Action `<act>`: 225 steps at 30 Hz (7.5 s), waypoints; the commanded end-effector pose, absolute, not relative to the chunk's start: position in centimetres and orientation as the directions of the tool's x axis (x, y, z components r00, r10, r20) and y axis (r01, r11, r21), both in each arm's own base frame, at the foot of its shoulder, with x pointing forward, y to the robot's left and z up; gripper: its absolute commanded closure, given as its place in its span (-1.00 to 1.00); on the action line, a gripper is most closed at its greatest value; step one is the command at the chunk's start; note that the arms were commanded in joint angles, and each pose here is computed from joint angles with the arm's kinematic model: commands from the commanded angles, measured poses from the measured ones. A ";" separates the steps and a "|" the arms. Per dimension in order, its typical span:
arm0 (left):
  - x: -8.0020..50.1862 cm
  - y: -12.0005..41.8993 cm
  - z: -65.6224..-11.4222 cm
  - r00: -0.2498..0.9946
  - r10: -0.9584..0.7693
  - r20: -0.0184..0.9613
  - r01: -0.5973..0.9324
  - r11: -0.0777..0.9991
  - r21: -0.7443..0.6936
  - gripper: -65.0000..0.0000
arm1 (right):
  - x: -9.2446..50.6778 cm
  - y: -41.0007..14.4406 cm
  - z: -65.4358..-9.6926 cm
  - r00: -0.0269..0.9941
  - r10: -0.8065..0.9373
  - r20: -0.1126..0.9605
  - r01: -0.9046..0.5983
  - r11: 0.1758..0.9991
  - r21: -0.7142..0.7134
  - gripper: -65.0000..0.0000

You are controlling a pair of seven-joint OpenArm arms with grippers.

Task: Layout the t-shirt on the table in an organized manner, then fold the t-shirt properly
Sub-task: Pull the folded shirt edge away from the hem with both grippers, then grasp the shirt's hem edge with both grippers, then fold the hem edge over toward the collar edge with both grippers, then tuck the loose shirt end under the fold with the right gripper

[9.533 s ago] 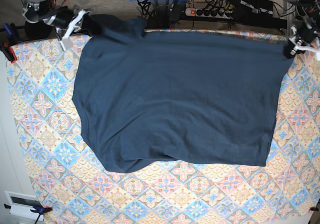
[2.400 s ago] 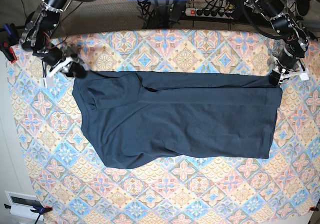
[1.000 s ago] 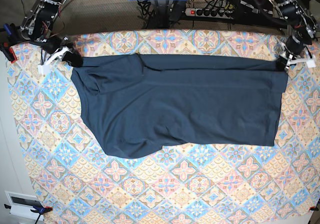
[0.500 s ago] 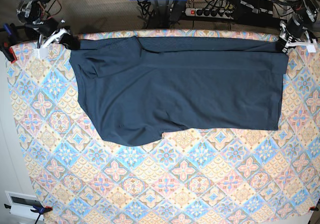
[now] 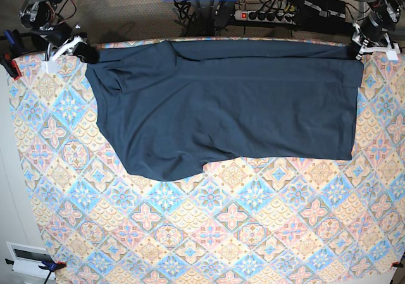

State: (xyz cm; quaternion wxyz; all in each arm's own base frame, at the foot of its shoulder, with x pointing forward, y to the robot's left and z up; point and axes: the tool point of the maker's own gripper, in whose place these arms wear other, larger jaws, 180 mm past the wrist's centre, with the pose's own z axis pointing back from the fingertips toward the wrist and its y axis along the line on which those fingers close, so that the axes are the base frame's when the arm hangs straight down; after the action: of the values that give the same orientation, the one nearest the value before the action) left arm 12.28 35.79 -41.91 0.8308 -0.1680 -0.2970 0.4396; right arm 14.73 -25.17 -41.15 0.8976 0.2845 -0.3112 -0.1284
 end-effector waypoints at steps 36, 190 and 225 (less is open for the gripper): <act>24.3 43.5 -31.5 0.316 0.696 0.645 -0.500 0.700 -0.510 0.48 | 15.8 -33.5 -36.5 0.749 -0.195 0.633 0.096 0.977 0.188 0.58; 22.7 39.5 -34.4 0.306 0.589 0.748 -0.428 0.787 -0.444 1.00 | 27.3 -21.4 -35.6 0.592 0.286 0.754 -0.476 0.878 0.041 1.00; 20.8 38.5 -34.0 0.336 0.748 0.572 -0.427 0.663 -0.615 0.40 | 31.4 -19.4 -29.1 0.442 0.413 0.796 -0.542 0.830 -0.130 0.49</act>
State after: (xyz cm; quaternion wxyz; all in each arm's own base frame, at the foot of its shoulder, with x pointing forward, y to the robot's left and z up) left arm 20.18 37.87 -35.46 0.8020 -0.1830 -0.4230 0.3799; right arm 30.85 -19.30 -30.45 0.8573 0.0751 -0.4268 0.2780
